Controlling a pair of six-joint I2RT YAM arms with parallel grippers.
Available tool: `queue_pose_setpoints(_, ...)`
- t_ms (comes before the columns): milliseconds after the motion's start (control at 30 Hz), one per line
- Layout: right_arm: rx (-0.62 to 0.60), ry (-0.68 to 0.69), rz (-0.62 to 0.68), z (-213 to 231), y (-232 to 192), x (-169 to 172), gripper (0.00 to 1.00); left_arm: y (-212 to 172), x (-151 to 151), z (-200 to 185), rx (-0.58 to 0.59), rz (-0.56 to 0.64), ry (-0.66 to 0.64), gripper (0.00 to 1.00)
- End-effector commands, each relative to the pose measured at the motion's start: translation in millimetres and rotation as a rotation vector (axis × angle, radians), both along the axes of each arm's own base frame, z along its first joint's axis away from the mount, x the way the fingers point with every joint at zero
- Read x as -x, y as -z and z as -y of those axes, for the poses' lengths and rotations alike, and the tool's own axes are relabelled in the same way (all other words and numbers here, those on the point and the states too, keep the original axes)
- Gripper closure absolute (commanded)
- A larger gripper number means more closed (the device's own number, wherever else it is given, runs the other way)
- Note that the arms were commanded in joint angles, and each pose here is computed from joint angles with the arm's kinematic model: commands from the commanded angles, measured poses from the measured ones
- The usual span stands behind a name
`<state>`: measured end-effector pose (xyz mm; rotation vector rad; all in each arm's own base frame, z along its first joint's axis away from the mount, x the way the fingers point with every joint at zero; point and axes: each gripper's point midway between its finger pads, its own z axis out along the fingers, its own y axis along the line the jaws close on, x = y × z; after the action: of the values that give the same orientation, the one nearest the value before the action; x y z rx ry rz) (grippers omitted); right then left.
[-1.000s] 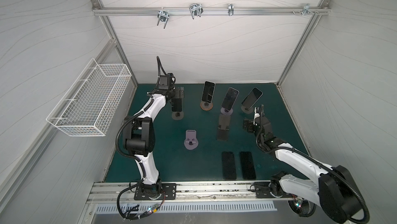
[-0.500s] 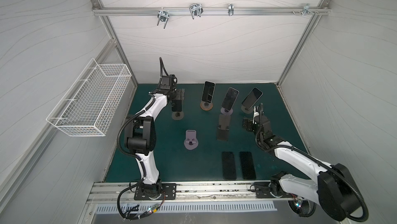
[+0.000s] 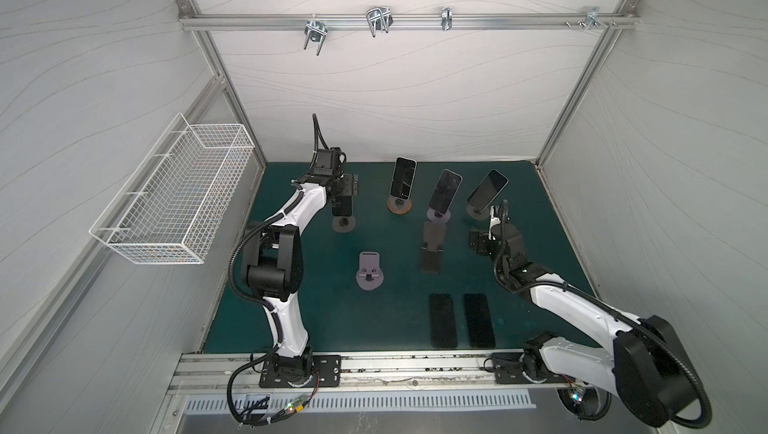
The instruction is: Remove the phone from the phone stand
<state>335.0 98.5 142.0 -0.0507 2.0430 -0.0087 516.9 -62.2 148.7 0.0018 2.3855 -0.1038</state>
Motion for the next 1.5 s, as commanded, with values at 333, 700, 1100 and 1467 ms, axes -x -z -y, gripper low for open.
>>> queue_pose_setpoints(333,-0.003,0.003,0.018,0,-8,-3,0.01,3,-2,-2,0.002,0.01,-0.032,0.22)
queue_pose_setpoints(700,-0.006,0.007,0.022,1,-9,-3,0.01,0,5,-11,-0.006,0.014,-0.087,0.08)
queue_pose_setpoints(1100,-0.006,0.002,0.024,0,-9,-2,0.01,1,4,-12,-0.022,0.018,-0.097,0.1)
queue_pose_setpoints(1467,-0.008,0.005,0.026,1,-9,-2,0.01,-7,4,-12,-0.034,0.016,-0.091,0.35)
